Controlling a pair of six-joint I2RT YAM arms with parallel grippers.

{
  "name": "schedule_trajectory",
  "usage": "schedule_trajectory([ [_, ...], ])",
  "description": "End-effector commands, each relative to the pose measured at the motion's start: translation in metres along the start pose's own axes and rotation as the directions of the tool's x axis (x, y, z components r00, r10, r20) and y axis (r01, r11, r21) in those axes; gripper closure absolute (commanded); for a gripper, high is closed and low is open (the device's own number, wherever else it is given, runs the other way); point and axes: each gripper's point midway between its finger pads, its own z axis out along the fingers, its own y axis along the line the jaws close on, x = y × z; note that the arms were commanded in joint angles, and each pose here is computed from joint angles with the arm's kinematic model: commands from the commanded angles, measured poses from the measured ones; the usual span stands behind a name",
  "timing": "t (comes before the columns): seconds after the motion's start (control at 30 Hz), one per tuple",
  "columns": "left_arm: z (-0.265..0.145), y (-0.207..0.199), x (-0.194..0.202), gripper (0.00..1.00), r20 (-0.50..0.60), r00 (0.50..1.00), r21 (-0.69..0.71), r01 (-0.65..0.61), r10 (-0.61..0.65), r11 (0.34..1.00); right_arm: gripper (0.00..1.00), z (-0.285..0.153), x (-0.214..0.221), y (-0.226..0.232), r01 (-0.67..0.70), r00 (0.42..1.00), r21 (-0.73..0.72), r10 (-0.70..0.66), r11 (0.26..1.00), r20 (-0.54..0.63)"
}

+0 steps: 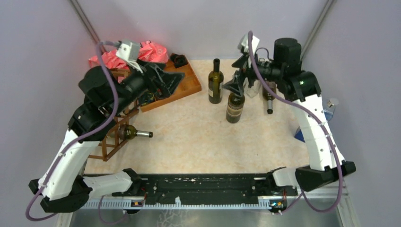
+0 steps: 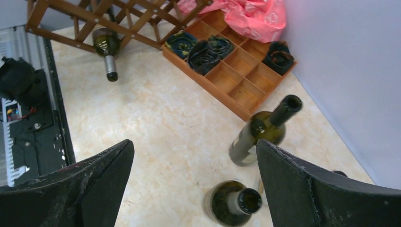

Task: Put the wine bottle on the wine rack
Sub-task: Pick up the wine bottle from the center of the board.

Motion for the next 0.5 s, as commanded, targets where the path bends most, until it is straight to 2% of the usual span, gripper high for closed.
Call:
schedule_trajectory([
  [0.0, -0.022, 0.007, 0.035, 0.02, -0.057, 0.998, 0.005, 0.006, -0.005, 1.0, 0.02, -0.024, -0.027, -0.015, -0.01, 1.0, 0.056, 0.01, 0.998, 0.001],
  [0.17, -0.049, 0.0, 0.067, 0.02, -0.059, 0.994, 0.075, 0.098, -0.094, 0.992, 0.02, -0.045, -0.033, -0.019, 0.038, 0.999, 0.124, -0.037, 0.992, -0.013],
  [0.33, -0.073, -0.011, 0.065, 0.02, -0.025, 0.986, 0.14, 0.164, -0.162, 0.976, 0.02, -0.067, -0.021, -0.018, 0.089, 0.995, 0.192, -0.078, 0.977, -0.065],
  [0.47, -0.078, -0.016, 0.06, 0.02, -0.021, 0.986, 0.165, 0.165, -0.163, 0.972, 0.03, -0.078, -0.018, -0.019, 0.075, 0.996, 0.233, -0.061, 0.97, -0.066],
])
